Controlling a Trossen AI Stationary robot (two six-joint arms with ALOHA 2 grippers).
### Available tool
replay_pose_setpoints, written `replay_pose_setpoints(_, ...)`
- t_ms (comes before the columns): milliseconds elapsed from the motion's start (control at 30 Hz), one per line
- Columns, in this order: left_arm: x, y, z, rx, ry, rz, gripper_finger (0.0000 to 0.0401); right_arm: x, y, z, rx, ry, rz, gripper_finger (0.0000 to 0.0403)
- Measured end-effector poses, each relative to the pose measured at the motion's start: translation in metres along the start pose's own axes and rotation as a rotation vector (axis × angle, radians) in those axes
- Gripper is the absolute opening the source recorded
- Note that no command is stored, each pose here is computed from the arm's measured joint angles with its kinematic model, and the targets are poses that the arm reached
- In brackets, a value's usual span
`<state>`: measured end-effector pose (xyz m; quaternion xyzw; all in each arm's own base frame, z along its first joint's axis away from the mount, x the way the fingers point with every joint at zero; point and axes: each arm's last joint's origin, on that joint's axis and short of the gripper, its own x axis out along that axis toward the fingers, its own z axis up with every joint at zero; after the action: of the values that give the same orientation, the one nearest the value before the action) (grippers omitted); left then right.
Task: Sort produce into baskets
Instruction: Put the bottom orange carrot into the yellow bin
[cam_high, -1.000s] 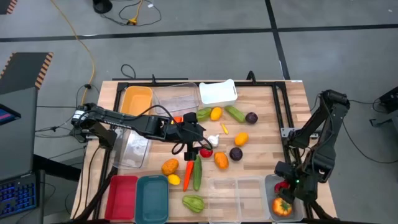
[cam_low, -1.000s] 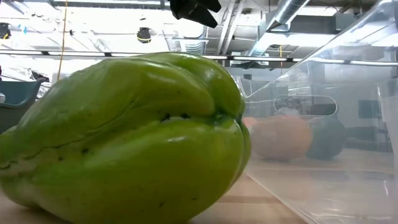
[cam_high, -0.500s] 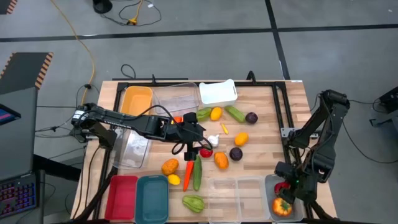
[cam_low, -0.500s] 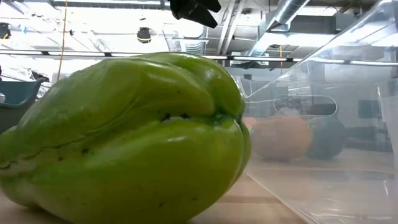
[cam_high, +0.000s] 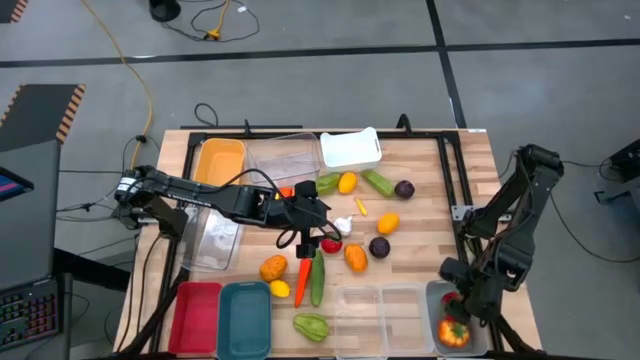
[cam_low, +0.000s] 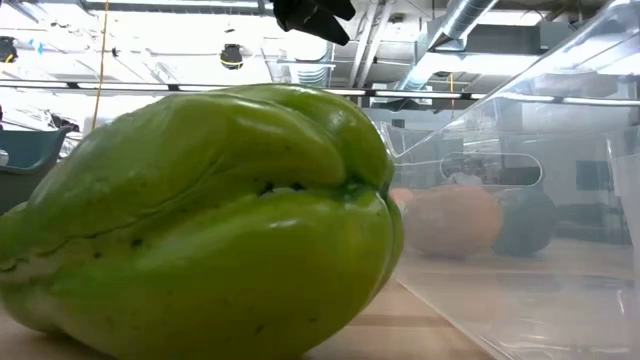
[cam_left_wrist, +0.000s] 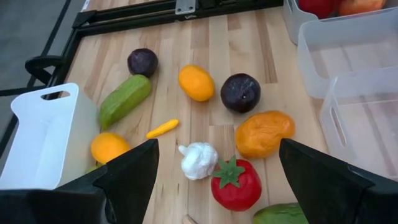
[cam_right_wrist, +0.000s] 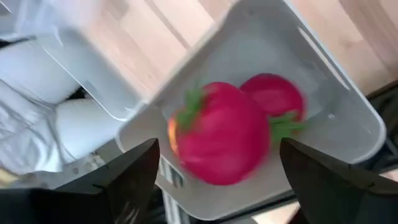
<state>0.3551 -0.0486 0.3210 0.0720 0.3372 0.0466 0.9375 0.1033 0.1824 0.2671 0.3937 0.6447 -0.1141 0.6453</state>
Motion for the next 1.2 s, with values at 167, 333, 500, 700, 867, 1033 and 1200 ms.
replay_pose_setpoints(167, 0.000, 0.000, 0.000, 0.000, 0.001, 0.000, 0.0320, 0.000, 0.000, 0.001, -0.040, -0.003, 0.000, 0.0363)
replay_pose_setpoints(333, 0.000, 0.000, -0.001, 0.003, 0.011, -0.020, 0.0320, 0.000, 0.001, 0.002, -0.046, -0.005, 0.003, 0.0362)
replay_pose_setpoints(500, -0.001, -0.007, -0.004, 0.023, 0.036, -0.126, 0.0320, 0.000, 0.002, 0.005, -0.059, -0.038, 0.015, 0.0361)
replay_pose_setpoints(700, -0.001, -0.020, -0.015, -0.073, 0.109, -0.156, 0.0320, -0.001, 0.003, 0.013, -0.111, -0.107, 0.025, 0.0361)
replay_pose_setpoints(867, 0.003, -0.031, -0.032, -0.199, 0.196, -0.155, 0.0320, -0.001, 0.005, 0.019, -0.165, -0.138, 0.024, 0.0361)
replay_pose_setpoints(1033, 0.010, -0.041, -0.053, -0.251, 0.268, -0.149, 0.0320, -0.002, 0.005, 0.024, -0.200, -0.150, 0.022, 0.0361)
replay_pose_setpoints(1200, 0.017, -0.046, -0.074, -0.280, 0.331, -0.102, 0.0320, -0.003, 0.006, 0.029, -0.182, -0.159, 0.024, 0.0361)
